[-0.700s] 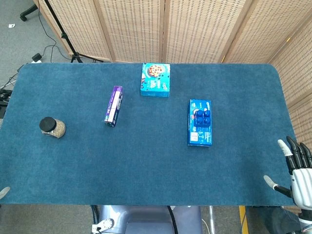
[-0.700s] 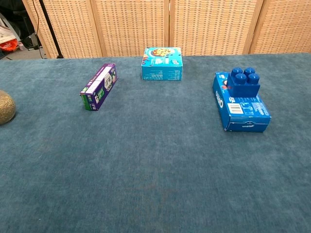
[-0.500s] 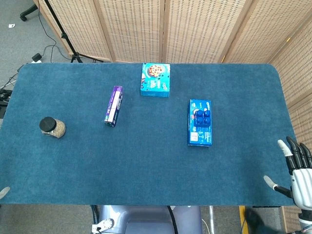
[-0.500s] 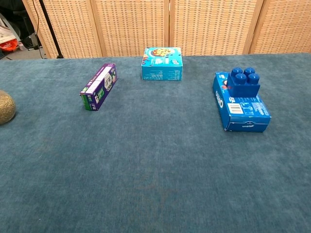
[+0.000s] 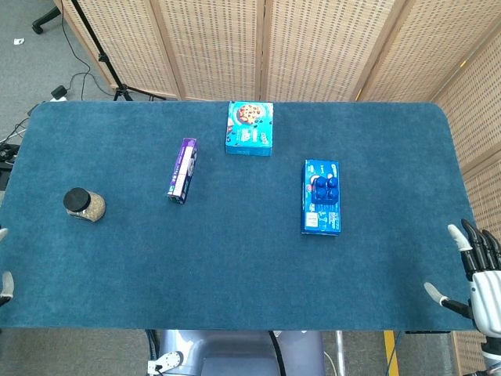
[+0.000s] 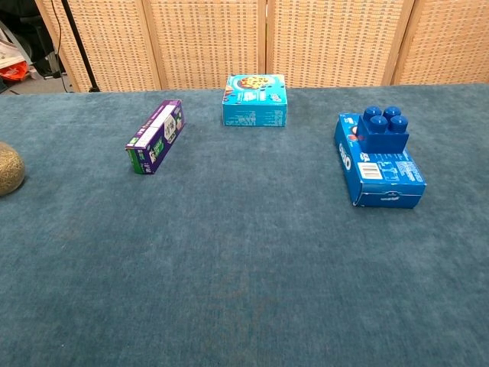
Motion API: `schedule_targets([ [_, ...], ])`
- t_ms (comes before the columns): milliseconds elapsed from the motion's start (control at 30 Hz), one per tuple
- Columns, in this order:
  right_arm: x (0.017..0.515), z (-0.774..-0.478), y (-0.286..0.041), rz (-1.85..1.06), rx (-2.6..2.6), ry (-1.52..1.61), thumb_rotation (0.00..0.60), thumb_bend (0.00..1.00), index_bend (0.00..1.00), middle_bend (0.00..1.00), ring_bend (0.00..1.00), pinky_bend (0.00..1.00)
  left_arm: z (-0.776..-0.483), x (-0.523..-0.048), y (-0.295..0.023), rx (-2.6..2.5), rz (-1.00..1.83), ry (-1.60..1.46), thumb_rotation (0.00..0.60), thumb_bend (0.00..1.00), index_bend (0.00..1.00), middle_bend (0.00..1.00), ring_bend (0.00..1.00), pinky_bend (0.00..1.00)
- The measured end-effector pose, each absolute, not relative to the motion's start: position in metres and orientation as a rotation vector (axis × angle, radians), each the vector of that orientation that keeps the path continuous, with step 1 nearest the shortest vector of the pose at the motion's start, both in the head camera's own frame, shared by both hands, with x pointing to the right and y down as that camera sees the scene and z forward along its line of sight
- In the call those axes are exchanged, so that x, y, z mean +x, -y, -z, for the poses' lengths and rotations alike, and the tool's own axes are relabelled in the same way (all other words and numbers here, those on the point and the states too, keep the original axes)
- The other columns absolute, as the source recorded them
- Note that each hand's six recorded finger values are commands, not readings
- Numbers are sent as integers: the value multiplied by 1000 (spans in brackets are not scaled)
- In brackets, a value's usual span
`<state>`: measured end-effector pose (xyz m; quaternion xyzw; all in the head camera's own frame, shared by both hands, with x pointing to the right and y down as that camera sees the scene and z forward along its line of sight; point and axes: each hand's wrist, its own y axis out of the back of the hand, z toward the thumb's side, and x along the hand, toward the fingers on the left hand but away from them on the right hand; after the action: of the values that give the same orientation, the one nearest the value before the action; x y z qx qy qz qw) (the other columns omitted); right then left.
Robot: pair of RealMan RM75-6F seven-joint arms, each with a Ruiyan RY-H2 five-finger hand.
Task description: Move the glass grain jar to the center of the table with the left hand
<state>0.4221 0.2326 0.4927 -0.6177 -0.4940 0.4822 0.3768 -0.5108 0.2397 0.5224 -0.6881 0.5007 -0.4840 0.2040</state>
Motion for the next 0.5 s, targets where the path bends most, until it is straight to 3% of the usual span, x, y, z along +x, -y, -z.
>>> schedule_targets([
  [500,420,-503,-230,-1271,-1580,1235,600,0,0,0,0,0,-628,-549,-143,-2154,1301,-1943,600,1000,0,0,0,0],
])
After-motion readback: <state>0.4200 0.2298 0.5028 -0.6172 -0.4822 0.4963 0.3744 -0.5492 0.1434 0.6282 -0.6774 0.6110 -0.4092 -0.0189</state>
